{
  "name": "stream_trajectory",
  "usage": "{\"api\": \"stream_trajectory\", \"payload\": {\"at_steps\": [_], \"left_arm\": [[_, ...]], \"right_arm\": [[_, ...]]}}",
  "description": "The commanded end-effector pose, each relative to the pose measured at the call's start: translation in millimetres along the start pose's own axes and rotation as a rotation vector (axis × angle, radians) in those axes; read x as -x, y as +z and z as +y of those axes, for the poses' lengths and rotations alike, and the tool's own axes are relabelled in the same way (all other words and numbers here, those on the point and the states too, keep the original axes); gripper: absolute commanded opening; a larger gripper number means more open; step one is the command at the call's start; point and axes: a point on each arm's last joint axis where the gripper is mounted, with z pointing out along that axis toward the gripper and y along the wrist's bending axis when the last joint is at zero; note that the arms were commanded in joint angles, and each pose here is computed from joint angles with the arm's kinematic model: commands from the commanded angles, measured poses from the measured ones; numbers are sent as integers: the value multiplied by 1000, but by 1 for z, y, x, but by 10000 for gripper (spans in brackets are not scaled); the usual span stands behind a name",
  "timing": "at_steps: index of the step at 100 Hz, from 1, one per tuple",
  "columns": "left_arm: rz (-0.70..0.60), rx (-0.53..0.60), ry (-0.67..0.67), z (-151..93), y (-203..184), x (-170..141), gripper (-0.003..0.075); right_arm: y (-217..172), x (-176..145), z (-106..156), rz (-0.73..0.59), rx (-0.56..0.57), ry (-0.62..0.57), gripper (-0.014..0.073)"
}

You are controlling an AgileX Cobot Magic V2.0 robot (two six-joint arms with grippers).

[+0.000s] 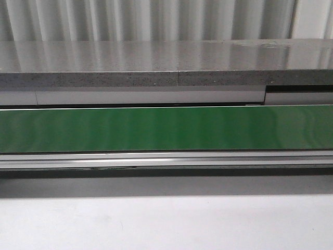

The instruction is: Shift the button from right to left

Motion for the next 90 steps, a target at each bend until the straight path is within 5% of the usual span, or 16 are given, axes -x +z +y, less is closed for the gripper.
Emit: {"api": "stream_trajectory", "payload": {"at_steps": [1, 33, 90], "left_arm": [[-90, 3, -18, 0, -2, 0, -20], [-90, 3, -18, 0, -2, 0, -20], [-90, 3, -18, 0, -2, 0, -20]], "right_arm": [[1, 1, -2, -166, -15, 18, -66], [-6, -20, -3, -15, -24, -12, -66], [-6, -19, -3, -16, -22, -11, -66]]}}
